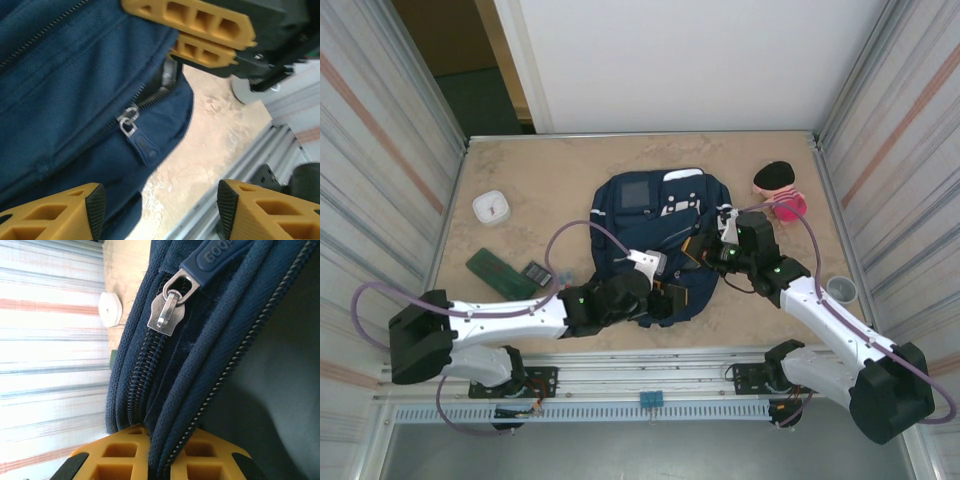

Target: Pack the student bag

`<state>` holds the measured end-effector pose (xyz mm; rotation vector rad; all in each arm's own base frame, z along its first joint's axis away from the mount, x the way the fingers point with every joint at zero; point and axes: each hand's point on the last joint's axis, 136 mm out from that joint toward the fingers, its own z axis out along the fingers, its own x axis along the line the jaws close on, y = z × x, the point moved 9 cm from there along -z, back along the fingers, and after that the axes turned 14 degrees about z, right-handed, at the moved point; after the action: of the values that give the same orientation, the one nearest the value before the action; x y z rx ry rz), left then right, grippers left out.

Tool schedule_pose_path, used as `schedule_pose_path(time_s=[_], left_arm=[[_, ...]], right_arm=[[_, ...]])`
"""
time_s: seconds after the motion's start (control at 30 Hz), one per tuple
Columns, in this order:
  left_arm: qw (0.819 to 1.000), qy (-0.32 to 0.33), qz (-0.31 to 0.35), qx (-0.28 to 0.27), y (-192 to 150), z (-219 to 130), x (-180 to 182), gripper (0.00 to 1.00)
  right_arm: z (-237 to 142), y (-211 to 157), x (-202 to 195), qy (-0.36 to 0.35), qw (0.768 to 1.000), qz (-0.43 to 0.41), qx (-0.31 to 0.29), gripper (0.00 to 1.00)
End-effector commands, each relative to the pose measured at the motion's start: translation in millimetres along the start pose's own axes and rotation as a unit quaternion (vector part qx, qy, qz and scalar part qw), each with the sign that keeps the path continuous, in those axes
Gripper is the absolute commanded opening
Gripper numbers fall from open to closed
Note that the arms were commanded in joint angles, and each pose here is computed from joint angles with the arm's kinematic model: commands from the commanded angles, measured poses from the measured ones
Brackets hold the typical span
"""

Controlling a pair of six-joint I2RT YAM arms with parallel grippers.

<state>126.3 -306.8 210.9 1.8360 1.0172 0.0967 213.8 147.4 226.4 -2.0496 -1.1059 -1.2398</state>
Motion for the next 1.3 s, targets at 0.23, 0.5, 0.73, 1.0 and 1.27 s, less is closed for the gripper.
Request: schedule_pose_path(time_s=[0.23,0.5,0.73,1.0,1.27], left_arm=[[0.997,0.067,-0.034,-0.030,19,23,1,0.57],[0.994,0.102,-0.049,-0.007,12,38,18,0.38],[0.993,0.102,-0.058,-0.001,8,35,29,0.08],[0.991,0.127,-0.044,0.027,-11,14,52,0.00],[0.997,0.070,-0.016,0.001,-5,8,60,0.00]], right_arm=[[-7,-2,35,0.059,0.998,-0.033,0.001,0.03],[-9,-3,37,0.063,0.997,-0.035,0.006,0.03],[-11,1,37,0.060,0.998,-0.035,0.005,0.03],[-27,31,32,0.056,0.998,-0.027,-0.016,0.02],[-28,40,36,0.064,0.998,-0.022,-0.005,0.22]])
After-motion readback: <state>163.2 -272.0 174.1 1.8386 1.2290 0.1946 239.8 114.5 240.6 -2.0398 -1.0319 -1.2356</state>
